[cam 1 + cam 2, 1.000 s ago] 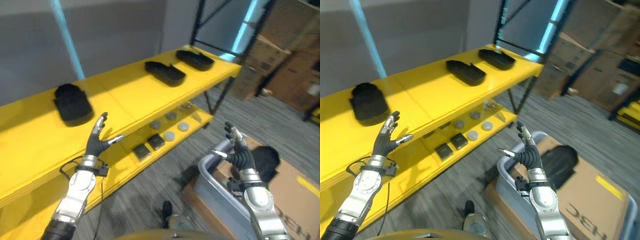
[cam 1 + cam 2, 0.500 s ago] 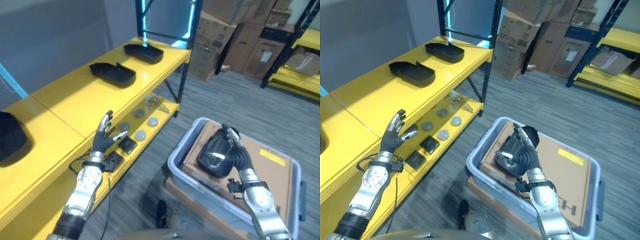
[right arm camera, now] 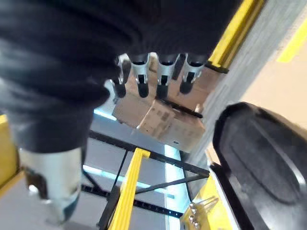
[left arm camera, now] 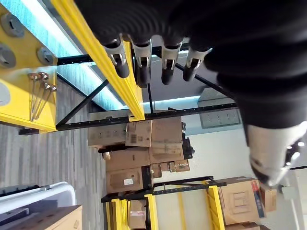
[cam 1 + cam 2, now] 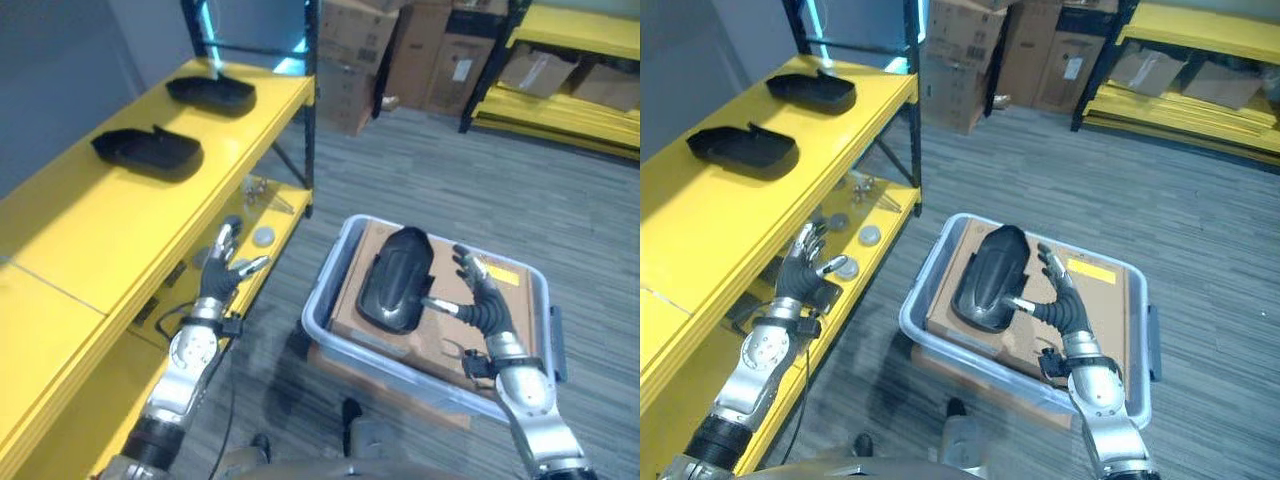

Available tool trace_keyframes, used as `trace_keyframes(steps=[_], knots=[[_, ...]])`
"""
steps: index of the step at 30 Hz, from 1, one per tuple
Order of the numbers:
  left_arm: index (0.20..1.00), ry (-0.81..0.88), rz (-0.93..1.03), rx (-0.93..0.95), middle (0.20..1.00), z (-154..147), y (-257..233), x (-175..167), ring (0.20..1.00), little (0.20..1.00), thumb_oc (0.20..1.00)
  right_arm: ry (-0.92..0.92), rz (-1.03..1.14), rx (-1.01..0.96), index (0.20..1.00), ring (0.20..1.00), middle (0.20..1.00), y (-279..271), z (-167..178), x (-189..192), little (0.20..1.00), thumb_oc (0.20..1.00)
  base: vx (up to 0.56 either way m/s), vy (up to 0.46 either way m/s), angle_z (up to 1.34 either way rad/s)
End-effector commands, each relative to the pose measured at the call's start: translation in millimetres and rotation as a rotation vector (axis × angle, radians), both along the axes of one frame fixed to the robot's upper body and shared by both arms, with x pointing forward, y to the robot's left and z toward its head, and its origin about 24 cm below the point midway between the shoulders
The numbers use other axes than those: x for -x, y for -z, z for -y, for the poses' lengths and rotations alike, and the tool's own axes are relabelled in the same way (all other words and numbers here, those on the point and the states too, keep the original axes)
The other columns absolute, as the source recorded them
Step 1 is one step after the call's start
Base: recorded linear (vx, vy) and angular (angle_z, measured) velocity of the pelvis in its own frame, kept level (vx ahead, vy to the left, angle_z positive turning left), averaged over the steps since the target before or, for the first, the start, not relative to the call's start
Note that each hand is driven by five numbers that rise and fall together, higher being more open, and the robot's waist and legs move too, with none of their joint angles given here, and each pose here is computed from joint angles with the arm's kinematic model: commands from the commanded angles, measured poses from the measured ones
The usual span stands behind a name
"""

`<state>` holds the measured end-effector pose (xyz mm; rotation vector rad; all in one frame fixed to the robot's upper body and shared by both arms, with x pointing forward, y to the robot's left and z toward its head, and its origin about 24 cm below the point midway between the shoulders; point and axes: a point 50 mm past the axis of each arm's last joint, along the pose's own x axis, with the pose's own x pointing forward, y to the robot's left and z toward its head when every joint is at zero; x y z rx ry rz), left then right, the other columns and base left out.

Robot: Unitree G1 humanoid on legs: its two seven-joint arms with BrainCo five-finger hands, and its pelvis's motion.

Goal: Move parts from the plastic box to the shelf.

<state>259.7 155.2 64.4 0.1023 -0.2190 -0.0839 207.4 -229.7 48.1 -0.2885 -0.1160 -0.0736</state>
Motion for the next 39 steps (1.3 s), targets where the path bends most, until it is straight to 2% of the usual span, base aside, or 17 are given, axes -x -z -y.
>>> trace_keyframes(steps=[1, 4, 8, 13, 28, 31, 33, 39], knots=[[1.0, -0.016, 0.143, -0.045, 1.0, -13.3, -26.6, 1.9, 1.0, 1.0, 1.0, -0.107, 0.148, -0.026, 1.0, 1.0, 1.0, -26.4, -21.8, -18.9, 1.0, 1.0, -0.16, 0.115, -0.34], [1.0, -0.027, 0.111, -0.038, 1.0, -16.8, -20.6, 2.8, 1.0, 1.0, 1.0, -0.133, 0.152, 0.049, 1.0, 1.0, 1.0, -26.9, -31.8, -22.0, 1.0, 1.0, -0.16, 0.143, -0.42], [1.0, -0.026, 0.085, -0.039, 1.0, -23.5, -18.6, 6.3, 1.0, 1.0, 1.0, -0.15, 0.148, 0.009, 1.0, 1.0, 1.0, -24.7, -42.0, -23.1, 1.0, 1.0, -0.16, 0.048, -0.78], [1.0, 0.05, 0.103, -0.049, 1.0, -9.5, -25.4, -3.7, 1.0, 1.0, 1.0, -0.095, 0.116, 0.025, 1.0, 1.0, 1.0, -18.3, -31.2, -14.4, 1.0, 1.0, -0.14, -0.013, 0.02], [1.0, 0.075, 0.002, -0.042, 1.0, -9.7, -6.0, 7.7, 1.0, 1.0, 1.0, 0.016, -0.017, 0.087, 1.0, 1.0, 1.0, 3.4, -5.1, -7.4, 1.0, 1.0, 0.02, -0.083, -0.29], [1.0, 0.138, 0.002, -0.021, 1.0, 2.0, -7.1, 8.4, 1.0, 1.0, 1.0, 0.112, 0.01, 0.16, 1.0, 1.0, 1.0, -3.7, 11.0, -34.1, 1.0, 1.0, 0.03, -0.127, 0.15], [1.0, 0.137, 0.004, -0.021, 1.0, 1.9, -7.7, 7.9, 1.0, 1.0, 1.0, 0.112, 0.013, 0.16, 1.0, 1.0, 1.0, -4.0, 10.9, -35.4, 1.0, 1.0, -0.02, -0.036, 0.36], [1.0, 0.237, -0.011, 0.066, 1.0, 23.9, -8.2, 9.6, 1.0, 1.0, 1.0, 0.272, 0.043, 0.258, 1.0, 1.0, 1.0, -20.3, 9.3, -105.4, 1.0, 1.0, -0.08, -0.038, 0.26]])
